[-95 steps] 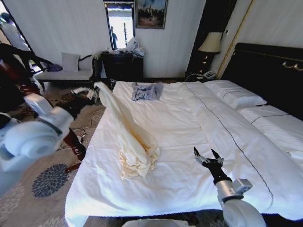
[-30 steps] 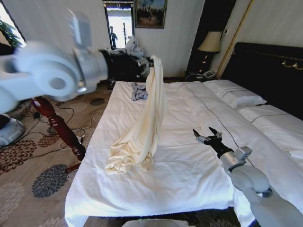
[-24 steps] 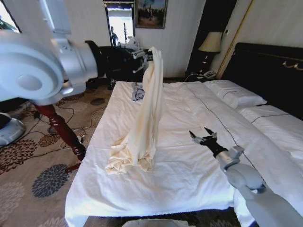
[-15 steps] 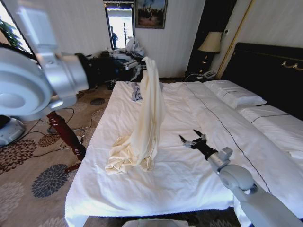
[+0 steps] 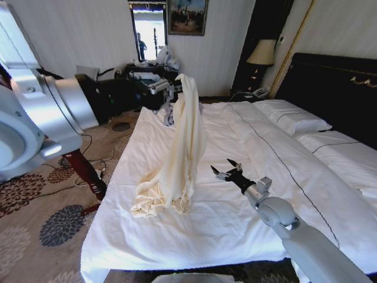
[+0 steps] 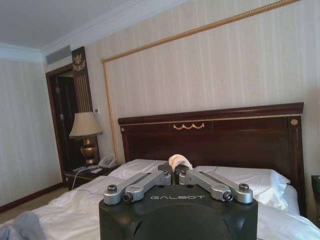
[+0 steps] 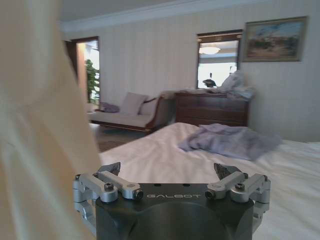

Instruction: Pick up the clothes from the bed and hang them on the clothes hanger.

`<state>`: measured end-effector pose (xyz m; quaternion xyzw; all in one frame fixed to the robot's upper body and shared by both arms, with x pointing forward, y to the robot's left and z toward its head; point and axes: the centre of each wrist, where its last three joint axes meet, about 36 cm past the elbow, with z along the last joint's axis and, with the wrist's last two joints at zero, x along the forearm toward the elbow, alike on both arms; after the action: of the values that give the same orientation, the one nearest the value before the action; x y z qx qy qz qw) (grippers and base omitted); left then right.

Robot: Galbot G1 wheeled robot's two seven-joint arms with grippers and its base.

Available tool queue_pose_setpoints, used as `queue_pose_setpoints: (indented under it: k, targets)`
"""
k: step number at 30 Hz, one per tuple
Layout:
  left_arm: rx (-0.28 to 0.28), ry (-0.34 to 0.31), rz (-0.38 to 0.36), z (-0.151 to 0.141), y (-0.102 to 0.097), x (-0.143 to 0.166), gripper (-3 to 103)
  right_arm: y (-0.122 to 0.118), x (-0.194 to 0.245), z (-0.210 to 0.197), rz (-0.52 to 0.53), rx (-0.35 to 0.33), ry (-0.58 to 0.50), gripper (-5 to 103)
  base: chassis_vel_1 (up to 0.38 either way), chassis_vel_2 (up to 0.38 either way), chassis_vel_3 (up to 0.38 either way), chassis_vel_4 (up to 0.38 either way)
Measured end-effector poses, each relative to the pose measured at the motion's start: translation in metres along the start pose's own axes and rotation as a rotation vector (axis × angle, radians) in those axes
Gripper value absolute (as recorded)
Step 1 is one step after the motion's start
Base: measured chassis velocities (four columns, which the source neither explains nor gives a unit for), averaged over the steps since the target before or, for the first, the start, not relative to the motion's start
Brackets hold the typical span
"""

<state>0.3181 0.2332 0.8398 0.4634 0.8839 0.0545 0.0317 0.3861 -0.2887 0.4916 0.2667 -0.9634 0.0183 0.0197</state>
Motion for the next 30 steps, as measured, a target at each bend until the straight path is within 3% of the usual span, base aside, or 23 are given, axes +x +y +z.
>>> queue_pose_setpoints:
  k: [3,7,9,11,14,20,24,26,30]
  targets:
    - [0.004,0.005,0.001,0.003,-0.002,0.0,2,0.009,-0.004,-0.003,-0.039,-0.005,-0.007,103,0.0,0.0,0.0,0.0]
    - [0.009,0.012,0.005,0.005,-0.004,0.0,2,0.019,-0.01,-0.005,-0.074,-0.018,-0.015,94,0.0,0.0,0.0,0.0]
    - [0.013,0.013,0.004,0.007,-0.004,0.001,2,0.023,-0.014,-0.006,-0.088,-0.032,-0.023,79,0.0,0.0,0.0,0.0]
    - [0.014,0.013,0.002,0.007,-0.003,0.002,2,0.024,-0.015,-0.006,-0.091,-0.039,-0.023,79,0.0,0.0,0.0,0.0]
    - [0.019,0.01,-0.005,0.01,-0.002,0.003,2,0.027,-0.015,-0.005,-0.099,-0.058,-0.023,62,0.0,0.0,0.0,0.0]
    - [0.022,0.013,-0.011,0.014,0.0,0.004,2,0.033,-0.017,-0.003,-0.11,-0.074,-0.026,46,0.0,0.0,0.0,0.0]
    - [0.024,0.012,-0.015,0.017,0.002,0.005,2,0.038,-0.019,0.0,-0.112,-0.085,-0.025,24,0.0,0.0,0.0,0.0]
    - [0.025,0.011,-0.017,0.017,0.003,0.006,2,0.039,-0.019,0.0,-0.111,-0.088,-0.025,24,0.0,0.0,0.0,0.0]
    - [0.029,0.009,-0.024,0.02,0.005,0.007,2,0.043,-0.019,0.0,-0.112,-0.097,-0.028,8,0.0,0.0,0.0,0.0]
